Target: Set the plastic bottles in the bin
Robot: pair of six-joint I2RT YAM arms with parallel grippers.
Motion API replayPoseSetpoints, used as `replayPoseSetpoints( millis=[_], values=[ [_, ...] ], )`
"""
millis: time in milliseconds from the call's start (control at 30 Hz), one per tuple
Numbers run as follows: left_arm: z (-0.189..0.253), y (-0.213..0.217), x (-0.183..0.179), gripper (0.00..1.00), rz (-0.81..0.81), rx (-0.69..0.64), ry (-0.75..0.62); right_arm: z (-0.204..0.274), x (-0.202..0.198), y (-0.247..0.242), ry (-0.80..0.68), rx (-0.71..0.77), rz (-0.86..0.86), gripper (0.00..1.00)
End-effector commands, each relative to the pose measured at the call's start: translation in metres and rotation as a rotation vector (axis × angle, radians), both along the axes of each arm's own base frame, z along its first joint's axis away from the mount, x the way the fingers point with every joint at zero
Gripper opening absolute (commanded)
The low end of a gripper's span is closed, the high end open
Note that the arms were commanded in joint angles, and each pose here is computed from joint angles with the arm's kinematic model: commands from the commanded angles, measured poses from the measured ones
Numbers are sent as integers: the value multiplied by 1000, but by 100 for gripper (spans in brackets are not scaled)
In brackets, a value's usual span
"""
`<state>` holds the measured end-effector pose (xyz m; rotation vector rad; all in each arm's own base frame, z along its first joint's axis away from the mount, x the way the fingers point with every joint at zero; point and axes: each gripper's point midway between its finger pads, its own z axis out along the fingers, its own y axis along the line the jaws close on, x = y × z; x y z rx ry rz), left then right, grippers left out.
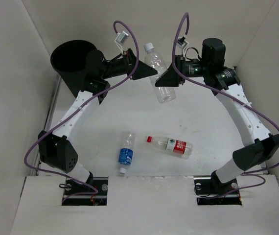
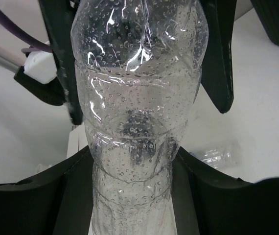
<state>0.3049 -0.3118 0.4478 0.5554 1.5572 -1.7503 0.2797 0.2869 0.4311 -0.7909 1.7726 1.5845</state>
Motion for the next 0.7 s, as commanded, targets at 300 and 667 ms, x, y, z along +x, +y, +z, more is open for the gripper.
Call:
replayPoseSetpoints(
  millis=[300,667],
  values=[
    [34,4,-15,72,-14,-38,-134,11,-15,11,-57,28,56,2],
    [20,56,30,0,165,49,-156,-21,-5,-15,14,-12,10,100]
  ],
)
